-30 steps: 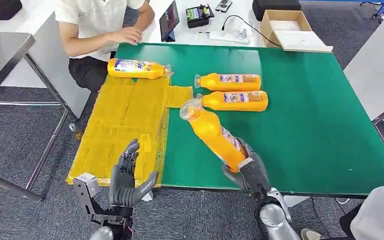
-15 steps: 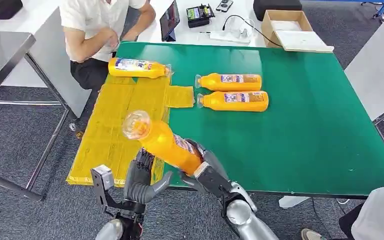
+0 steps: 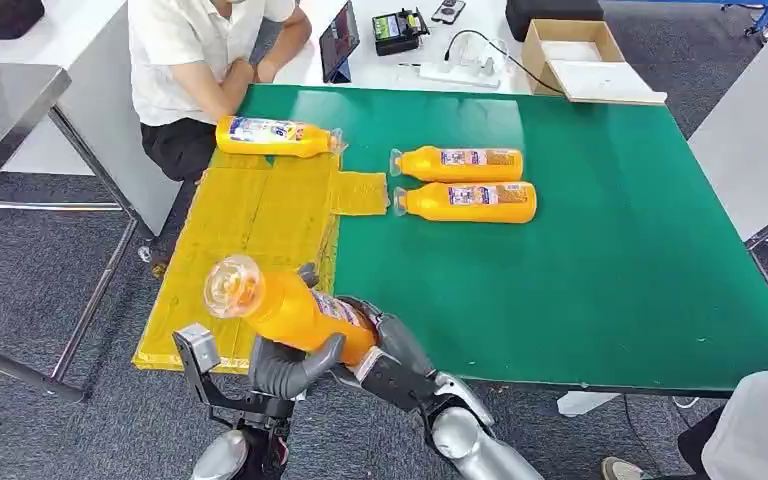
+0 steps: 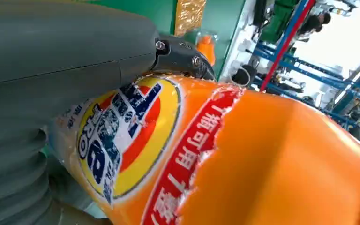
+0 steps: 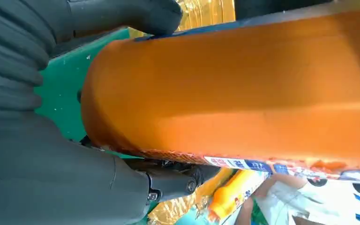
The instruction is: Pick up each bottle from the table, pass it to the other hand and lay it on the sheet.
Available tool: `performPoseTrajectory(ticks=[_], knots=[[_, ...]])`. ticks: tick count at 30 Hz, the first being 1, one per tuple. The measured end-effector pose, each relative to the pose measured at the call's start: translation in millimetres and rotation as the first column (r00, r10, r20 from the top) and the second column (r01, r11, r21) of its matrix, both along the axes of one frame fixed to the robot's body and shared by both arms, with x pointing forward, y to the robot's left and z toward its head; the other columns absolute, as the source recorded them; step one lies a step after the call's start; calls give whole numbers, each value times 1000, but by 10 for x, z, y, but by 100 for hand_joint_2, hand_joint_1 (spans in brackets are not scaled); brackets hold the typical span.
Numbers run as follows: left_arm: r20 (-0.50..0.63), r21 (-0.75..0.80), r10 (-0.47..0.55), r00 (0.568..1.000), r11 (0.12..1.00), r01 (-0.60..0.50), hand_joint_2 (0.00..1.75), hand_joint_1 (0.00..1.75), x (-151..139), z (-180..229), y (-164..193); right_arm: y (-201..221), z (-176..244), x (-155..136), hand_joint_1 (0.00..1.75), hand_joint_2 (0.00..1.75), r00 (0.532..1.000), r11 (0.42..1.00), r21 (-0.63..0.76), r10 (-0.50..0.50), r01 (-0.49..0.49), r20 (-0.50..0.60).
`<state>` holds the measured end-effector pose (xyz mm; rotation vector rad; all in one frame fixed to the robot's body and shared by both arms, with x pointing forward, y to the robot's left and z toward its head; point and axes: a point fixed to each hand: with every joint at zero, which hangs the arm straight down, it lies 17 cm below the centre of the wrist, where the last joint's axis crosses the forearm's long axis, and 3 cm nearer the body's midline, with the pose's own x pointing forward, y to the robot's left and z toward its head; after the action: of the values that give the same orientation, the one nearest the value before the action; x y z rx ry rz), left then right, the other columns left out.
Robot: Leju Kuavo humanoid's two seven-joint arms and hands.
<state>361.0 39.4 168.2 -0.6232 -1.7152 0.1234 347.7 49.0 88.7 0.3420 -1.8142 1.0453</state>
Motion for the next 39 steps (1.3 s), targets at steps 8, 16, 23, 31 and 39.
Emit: performPoseTrajectory(ticks=[8, 16, 23, 31, 39], knots=[[4, 4, 18, 1000, 1000, -18, 175, 0, 12, 7, 22, 33, -58, -7, 175, 175, 1000, 1000, -18, 5, -6, -5], [23, 13, 21, 1000, 1000, -21, 175, 175, 6, 32, 21, 72, -149, 21, 164, 175, 1000, 998, -60, 8, -8, -2], [14, -8, -23, 1000, 1000, 23, 175, 175, -12, 32, -33, 39, -191, 58, 0, 175, 1000, 998, -63, -26, 26, 5], [-30, -57, -65, 997, 996, 63, 175, 175, -20, -11, -58, -2, -190, 78, 0, 0, 997, 996, -44, -70, 71, 25], [31, 138, 160, 987, 977, -163, 175, 175, 199, -95, 406, 23, -176, -94, 0, 0, 994, 996, -8, -94, 94, 55]])
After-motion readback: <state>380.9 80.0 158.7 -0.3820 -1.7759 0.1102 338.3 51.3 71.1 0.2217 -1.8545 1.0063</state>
